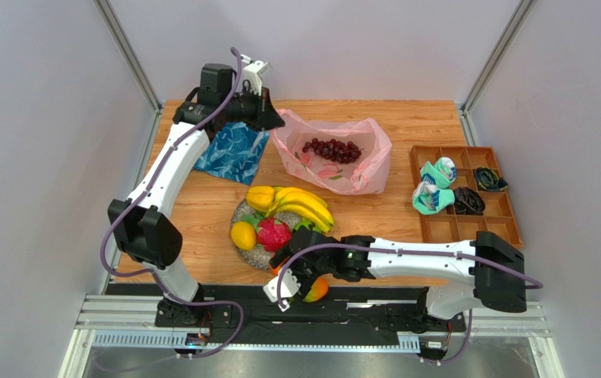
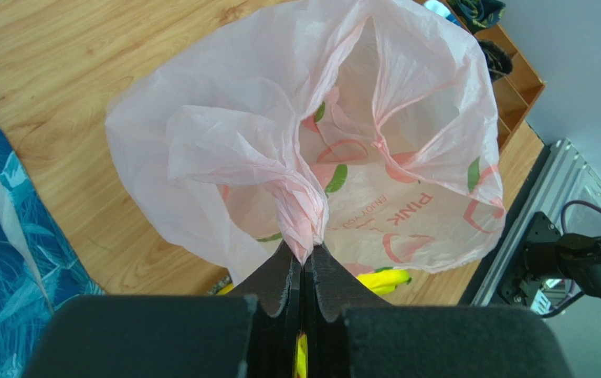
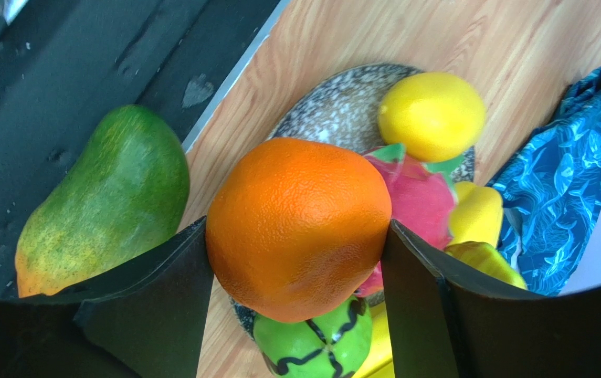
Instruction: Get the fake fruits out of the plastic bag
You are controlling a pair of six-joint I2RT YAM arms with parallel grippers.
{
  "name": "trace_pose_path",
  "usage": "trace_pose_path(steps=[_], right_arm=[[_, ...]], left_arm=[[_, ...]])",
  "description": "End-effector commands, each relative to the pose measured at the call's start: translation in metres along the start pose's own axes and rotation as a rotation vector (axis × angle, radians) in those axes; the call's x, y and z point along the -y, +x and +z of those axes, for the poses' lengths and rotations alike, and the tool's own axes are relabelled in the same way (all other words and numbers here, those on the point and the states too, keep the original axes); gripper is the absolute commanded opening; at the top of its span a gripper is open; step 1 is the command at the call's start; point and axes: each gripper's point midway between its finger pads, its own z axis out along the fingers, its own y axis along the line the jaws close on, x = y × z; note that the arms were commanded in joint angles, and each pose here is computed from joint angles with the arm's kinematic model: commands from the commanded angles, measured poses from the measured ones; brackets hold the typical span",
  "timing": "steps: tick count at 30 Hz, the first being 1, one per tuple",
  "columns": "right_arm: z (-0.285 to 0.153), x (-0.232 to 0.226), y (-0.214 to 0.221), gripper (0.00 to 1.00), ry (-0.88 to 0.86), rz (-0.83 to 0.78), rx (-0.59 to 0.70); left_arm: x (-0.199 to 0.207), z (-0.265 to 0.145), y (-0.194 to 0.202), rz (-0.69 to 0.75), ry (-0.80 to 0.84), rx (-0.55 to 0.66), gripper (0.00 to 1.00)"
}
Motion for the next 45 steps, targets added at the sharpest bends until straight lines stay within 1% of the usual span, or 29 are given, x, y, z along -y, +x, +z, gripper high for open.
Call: trace_pose_path(steps=[1, 2, 6, 11, 14, 18, 22, 23, 25, 26, 28, 30, 35, 40, 43, 44, 45], right_arm=[[0.013, 0.009, -0.005, 0.50, 0.081, -0.131, 0.013], [0.017, 0.002, 0.001, 0.50, 0.074, -0.139, -0.013], [0.028, -0.006, 0.006, 0.51, 0.057, -0.157, -0.027], [0.042, 0.000, 0.021, 0.51, 0.076, -0.147, -0.102], [0.048, 0.007, 0.036, 0.51, 0.104, -0.133, -0.183], [0.055, 0.008, 0.047, 0.52, 0.110, -0.132, -0.231], [0.056, 0.007, 0.055, 0.54, 0.115, -0.129, -0.253], [0.056, 0.007, 0.057, 0.60, 0.125, -0.124, -0.267], [0.056, 0.009, 0.059, 0.69, 0.138, -0.122, -0.283], [0.056, 0.011, 0.062, 0.83, 0.145, -0.118, -0.298], [0.055, 0.012, 0.063, 1.00, 0.149, -0.114, -0.304], [0.049, 0.019, 0.058, 1.00, 0.172, -0.098, -0.288], [0.032, 0.029, 0.041, 1.00, 0.163, -0.048, -0.250], [0.002, 0.038, 0.030, 1.00, 0.181, -0.011, -0.258], [-0.008, 0.028, 0.032, 1.00, 0.137, 0.008, -0.266], [-0.015, 0.030, 0.030, 1.00, 0.155, 0.026, -0.262], [-0.021, 0.025, 0.033, 1.00, 0.138, 0.042, -0.273]], left_arm=[[0.022, -0.020, -0.007, 0.033, 0.036, 0.041, 0.04], [0.024, -0.023, -0.006, 0.038, 0.036, 0.043, 0.04], [0.027, -0.027, 0.004, 0.029, 0.041, 0.034, 0.03], [0.033, -0.031, 0.008, 0.021, 0.053, 0.041, 0.02], [0.034, -0.032, 0.011, 0.021, 0.056, 0.042, 0.02], [0.035, -0.031, 0.018, 0.006, 0.066, 0.032, 0.01], [0.039, -0.029, 0.020, -0.009, 0.091, 0.034, 0.01], [0.038, -0.029, 0.020, -0.012, 0.093, 0.033, 0.01], [0.039, -0.029, 0.020, -0.016, 0.098, 0.034, 0.01], [0.039, -0.029, 0.020, -0.016, 0.098, 0.034, 0.01], [0.040, -0.030, 0.018, -0.013, 0.098, 0.038, 0.01], [0.042, -0.031, 0.016, -0.008, 0.104, 0.041, 0.01], [0.044, -0.034, 0.016, -0.002, 0.107, 0.034, 0.01], [0.051, -0.039, 0.019, 0.009, 0.130, 0.024, 0.01], [0.054, -0.043, 0.022, 0.028, 0.138, 0.012, 0.01], [0.053, -0.043, 0.022, 0.032, 0.135, 0.008, 0.00], [0.054, -0.044, 0.024, 0.028, 0.131, -0.003, 0.00]])
